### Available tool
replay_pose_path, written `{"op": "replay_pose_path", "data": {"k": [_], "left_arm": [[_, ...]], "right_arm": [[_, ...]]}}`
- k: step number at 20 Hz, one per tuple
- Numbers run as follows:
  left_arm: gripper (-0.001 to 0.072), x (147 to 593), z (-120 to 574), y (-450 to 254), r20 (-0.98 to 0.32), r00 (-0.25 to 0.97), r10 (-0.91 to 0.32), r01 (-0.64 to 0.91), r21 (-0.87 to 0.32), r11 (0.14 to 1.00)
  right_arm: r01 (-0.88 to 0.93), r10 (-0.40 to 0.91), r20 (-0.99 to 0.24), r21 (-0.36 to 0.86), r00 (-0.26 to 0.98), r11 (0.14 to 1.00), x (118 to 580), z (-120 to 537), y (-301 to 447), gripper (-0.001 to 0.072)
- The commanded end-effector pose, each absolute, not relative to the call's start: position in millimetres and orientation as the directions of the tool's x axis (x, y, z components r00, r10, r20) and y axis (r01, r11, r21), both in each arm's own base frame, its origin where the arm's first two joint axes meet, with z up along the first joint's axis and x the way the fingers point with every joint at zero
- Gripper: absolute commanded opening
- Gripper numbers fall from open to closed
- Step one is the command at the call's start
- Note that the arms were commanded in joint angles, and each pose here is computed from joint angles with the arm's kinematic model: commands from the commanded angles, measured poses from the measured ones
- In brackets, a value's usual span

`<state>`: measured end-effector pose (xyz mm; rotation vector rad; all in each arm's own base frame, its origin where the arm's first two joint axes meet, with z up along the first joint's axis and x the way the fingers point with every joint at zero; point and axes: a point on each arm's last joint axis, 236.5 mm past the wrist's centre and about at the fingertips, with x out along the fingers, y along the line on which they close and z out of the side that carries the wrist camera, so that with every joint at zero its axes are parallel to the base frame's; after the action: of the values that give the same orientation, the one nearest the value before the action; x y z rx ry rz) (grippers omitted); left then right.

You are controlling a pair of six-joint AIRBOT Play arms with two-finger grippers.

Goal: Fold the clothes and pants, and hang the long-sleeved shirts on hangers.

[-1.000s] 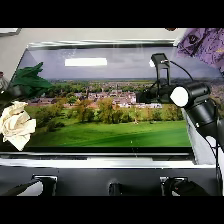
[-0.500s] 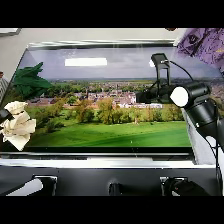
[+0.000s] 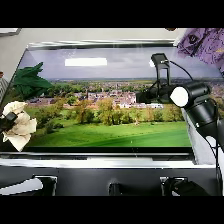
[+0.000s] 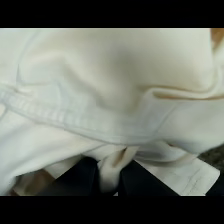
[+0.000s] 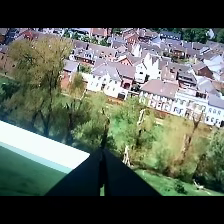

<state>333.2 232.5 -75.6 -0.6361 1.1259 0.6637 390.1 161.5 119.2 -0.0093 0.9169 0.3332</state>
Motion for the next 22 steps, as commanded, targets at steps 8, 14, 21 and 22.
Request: {"op": "replay_pose_path", "data": {"k": [8, 14, 21, 22], "left_arm": [[0.002, 391.3, 31.1, -67.8, -0.804, 0.447, -0.392, -0.341, -0.559, 0.756], [0.002, 383.3, 59.9, -293.6, -0.591, 0.495, -0.637, -0.05, -0.751, 0.658], [0.0514, 352.4, -36.8, -368.1, -0.664, 0.361, -0.655, -0.282, -0.747, 0.602], [0.0688, 358.4, -34.6, -359.0, -0.666, 0.363, -0.652, -0.304, -0.746, 0.592]], "right_arm": [[-0.264, 0.281, -0.79, 0.157, 0.544, 0.952, 385.6, 117.7, 162.2, 0.0029], [-0.255, 0.213, -0.844, 0.095, 0.492, 0.962, 370.6, 107.3, 145.2, 0.0043], [-0.229, 0.056, -0.908, -0.045, 0.415, 0.972, 343.5, 100.4, 104.5, 0.0111], [-0.225, 0.041, -0.911, -0.057, 0.41, 0.973, 342.1, 100.0, 100.5, 0.0253]]}}
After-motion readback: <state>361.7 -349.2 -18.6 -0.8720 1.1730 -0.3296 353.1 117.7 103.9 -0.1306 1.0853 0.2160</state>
